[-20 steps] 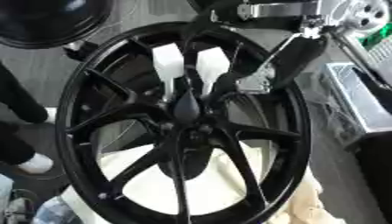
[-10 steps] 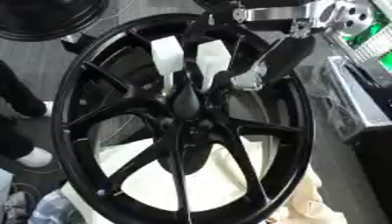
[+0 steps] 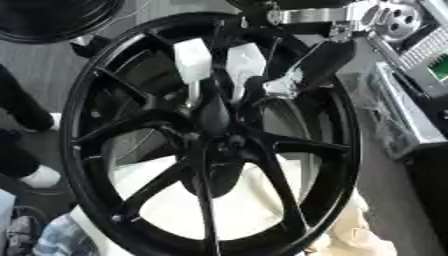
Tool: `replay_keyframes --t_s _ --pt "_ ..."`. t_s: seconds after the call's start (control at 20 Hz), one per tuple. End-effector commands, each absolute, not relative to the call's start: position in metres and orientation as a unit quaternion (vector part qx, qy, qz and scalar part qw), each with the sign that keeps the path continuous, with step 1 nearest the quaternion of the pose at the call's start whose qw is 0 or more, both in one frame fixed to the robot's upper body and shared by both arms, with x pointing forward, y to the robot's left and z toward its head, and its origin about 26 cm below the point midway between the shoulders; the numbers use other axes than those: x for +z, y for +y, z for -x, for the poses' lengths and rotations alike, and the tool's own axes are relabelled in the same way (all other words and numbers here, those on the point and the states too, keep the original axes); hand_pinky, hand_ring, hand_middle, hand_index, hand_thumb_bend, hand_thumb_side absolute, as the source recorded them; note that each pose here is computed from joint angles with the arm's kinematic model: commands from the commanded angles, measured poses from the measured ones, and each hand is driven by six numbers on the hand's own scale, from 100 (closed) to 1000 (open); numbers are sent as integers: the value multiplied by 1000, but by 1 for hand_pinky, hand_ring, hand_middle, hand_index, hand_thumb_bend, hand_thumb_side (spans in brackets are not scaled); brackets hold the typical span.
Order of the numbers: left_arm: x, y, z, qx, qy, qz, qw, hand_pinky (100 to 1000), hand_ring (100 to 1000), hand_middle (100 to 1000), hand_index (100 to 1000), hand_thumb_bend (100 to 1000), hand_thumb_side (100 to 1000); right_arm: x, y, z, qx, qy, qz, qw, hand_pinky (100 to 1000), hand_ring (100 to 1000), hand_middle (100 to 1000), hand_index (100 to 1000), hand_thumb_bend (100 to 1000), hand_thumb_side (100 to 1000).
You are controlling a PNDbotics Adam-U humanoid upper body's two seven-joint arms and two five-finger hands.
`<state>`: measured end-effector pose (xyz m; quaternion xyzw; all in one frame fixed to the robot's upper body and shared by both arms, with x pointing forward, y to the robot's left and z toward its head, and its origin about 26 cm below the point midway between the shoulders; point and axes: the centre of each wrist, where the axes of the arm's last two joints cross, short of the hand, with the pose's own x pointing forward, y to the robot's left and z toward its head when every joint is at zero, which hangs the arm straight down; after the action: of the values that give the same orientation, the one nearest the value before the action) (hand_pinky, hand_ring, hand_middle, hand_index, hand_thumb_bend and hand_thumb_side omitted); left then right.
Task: Pull the pin out of the wheel hub.
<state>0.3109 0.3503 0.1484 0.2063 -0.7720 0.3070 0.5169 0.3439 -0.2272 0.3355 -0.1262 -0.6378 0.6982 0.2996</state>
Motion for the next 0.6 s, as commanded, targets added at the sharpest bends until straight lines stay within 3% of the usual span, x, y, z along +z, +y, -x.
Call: replay_keyframes --t_s 0.05,0.6 --pt "155 353 -310 303 -778 -208 510 635 623 590 694 105 823 344 -233 -343 694 -638 145 300 1000 934 859 931 181 396" --pt "155 352 -310 301 -778 -208 511 635 623 590 693 103 823 339 -240 -353 697 -623 155 320 1000 928 789 911 173 406"
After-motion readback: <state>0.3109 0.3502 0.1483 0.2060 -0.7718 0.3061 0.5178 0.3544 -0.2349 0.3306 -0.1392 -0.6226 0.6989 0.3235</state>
